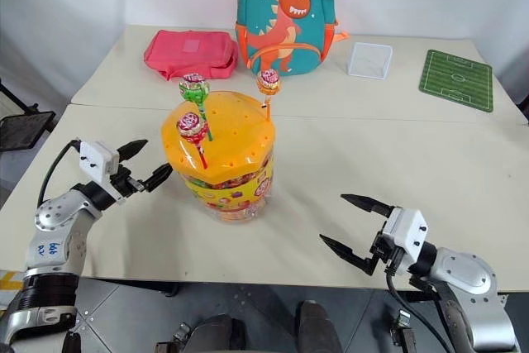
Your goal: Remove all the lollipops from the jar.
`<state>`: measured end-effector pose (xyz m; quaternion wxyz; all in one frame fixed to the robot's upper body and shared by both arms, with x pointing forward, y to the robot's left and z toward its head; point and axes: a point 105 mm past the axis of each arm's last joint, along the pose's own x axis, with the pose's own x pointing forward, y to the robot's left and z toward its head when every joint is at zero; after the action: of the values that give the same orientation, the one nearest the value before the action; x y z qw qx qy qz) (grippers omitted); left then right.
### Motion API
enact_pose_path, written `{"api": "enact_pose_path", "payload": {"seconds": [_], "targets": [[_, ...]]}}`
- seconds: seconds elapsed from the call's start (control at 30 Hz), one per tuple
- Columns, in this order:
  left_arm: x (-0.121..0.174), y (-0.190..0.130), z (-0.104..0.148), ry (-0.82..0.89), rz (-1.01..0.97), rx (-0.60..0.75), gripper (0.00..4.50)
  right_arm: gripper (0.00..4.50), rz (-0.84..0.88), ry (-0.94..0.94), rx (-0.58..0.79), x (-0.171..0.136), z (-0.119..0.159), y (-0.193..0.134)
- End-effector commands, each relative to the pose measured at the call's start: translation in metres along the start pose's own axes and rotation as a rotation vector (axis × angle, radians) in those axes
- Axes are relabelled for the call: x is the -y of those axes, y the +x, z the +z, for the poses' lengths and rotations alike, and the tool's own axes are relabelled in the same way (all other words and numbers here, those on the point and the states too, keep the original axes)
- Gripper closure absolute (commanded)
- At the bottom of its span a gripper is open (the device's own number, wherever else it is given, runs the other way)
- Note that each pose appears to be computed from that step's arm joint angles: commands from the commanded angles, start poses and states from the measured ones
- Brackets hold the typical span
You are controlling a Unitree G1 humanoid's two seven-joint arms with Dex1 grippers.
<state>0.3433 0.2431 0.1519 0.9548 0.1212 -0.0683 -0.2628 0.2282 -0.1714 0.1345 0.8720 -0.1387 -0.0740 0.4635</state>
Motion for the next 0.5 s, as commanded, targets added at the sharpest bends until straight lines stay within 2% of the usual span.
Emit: {"api": "enact_pose_path", "payload": {"seconds": [0.03,0.13,0.2,0.3,0.4,0.5], "targets": [[-0.001,0.000,0.005,0.033,-0.035,-0.001,0.00,0.01,0.008,-0.004,-0.013,-0.001,0.004,-0.004],[0.000,-0.004,0.016,-0.026,-0.072,0.050,0.00,0.01,0.011,0.010,0.003,0.002,0.010,-0.006],[-0.007,-0.017,0.022,-0.063,-0.118,0.067,0.00,0.01,-0.038,0.037,0.064,0.015,0.026,-0.007],[-0.030,-0.039,0.025,-0.089,-0.082,0.061,0.00,0.01,-0.065,0.018,0.115,0.027,0.050,-0.011],[-0.047,-0.064,0.034,-0.149,-0.104,0.038,0.00,0.01,-0.108,-0.019,0.218,0.039,0.086,-0.017],[-0.048,-0.085,0.065,-0.229,-0.233,0.053,0.00,0.01,-0.088,-0.085,0.229,0.043,0.108,-0.024]]}}
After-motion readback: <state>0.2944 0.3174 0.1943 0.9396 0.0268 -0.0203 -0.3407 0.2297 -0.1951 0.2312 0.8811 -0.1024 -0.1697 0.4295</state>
